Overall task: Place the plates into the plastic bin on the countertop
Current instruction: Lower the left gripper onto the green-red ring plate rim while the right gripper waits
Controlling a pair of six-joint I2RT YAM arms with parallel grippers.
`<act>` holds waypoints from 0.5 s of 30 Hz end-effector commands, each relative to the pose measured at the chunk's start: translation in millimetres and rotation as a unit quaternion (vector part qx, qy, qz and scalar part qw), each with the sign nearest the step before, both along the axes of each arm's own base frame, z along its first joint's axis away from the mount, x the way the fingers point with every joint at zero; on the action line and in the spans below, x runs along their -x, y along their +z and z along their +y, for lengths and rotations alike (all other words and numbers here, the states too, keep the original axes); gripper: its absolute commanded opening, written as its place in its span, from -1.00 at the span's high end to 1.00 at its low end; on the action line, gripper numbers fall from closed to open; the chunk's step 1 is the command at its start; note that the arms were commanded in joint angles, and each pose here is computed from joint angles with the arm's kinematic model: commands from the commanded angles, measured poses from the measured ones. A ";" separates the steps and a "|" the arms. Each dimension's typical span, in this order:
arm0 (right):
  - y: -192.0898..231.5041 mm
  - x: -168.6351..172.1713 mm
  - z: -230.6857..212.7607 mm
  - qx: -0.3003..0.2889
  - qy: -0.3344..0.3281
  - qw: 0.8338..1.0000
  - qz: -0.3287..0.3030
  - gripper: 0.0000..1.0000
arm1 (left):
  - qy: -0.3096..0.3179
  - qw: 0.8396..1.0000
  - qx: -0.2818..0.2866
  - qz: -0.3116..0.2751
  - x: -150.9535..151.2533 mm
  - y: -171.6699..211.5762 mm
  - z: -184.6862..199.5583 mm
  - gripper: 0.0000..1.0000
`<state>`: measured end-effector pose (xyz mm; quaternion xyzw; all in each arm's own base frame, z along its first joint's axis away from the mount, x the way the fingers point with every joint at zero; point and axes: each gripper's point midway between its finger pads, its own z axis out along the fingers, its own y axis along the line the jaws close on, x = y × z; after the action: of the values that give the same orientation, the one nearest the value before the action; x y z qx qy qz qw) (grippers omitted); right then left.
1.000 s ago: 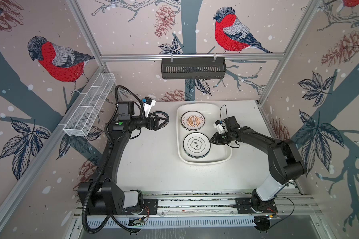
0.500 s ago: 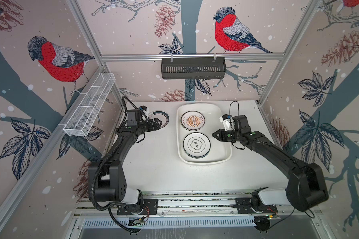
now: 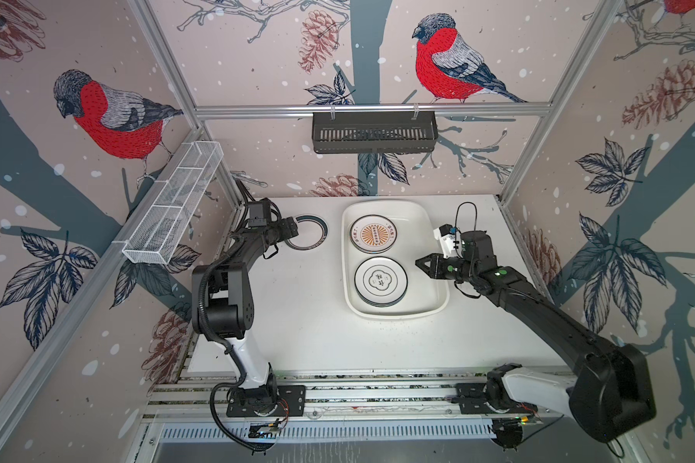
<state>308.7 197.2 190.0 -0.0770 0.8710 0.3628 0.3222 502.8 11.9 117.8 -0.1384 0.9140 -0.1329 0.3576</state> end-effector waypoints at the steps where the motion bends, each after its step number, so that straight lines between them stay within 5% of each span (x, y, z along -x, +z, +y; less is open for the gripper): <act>1: 3.7 -4.2 -1.1 -0.007 -0.009 1.000 -0.013 0.55 | 0.003 0.999 0.033 0.035 5.9 -16.9 7.6 -0.70; 15: -2.9 1.3 -4.8 -0.015 -0.019 1.000 -0.006 0.58 | -0.030 0.992 0.086 0.092 -1.8 -63.2 4.6 -0.30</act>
<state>304.6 193.2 183.0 -0.0617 0.8688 0.3683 0.3252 506.1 16.6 57.2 -0.1550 0.9307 -0.2018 0.2628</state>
